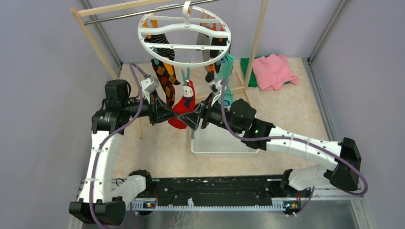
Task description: Remove the socks clipped to the hanger
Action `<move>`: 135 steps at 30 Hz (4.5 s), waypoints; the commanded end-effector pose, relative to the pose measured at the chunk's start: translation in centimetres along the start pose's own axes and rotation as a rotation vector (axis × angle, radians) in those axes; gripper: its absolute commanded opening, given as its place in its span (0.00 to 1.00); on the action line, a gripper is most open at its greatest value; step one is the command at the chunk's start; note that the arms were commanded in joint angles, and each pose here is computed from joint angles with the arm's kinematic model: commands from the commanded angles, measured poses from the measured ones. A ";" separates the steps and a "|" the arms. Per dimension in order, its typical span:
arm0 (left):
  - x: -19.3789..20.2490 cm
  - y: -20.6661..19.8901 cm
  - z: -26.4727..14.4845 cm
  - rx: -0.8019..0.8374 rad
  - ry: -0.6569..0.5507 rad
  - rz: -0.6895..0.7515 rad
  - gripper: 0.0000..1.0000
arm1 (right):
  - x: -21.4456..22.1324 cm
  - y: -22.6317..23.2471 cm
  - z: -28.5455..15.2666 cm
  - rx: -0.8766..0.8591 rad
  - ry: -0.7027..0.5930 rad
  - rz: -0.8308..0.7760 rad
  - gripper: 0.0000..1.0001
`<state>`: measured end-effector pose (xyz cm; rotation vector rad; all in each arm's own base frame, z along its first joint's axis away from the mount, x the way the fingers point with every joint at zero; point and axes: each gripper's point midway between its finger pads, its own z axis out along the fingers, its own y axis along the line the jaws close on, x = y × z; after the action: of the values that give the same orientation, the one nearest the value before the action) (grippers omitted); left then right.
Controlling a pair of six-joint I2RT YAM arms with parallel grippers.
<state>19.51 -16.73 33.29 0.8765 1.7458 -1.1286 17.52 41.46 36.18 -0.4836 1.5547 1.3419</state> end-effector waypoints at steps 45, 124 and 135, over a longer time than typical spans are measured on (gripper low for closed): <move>0.2 2.5 2.0 -0.143 -0.047 0.054 0.02 | -14.0 -3.8 4.5 0.276 -0.309 -0.248 0.11; 4.0 -0.4 5.4 -0.098 0.234 0.189 0.99 | -9.7 -18.7 -3.9 0.547 -0.103 -0.426 0.00; 0.9 0.2 5.8 -0.155 0.134 0.193 0.99 | -7.4 -8.7 -2.9 0.139 -0.057 -0.176 0.00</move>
<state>19.33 -21.41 27.32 1.0829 1.9087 -0.8395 31.02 32.12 33.05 -0.4345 1.6223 0.8449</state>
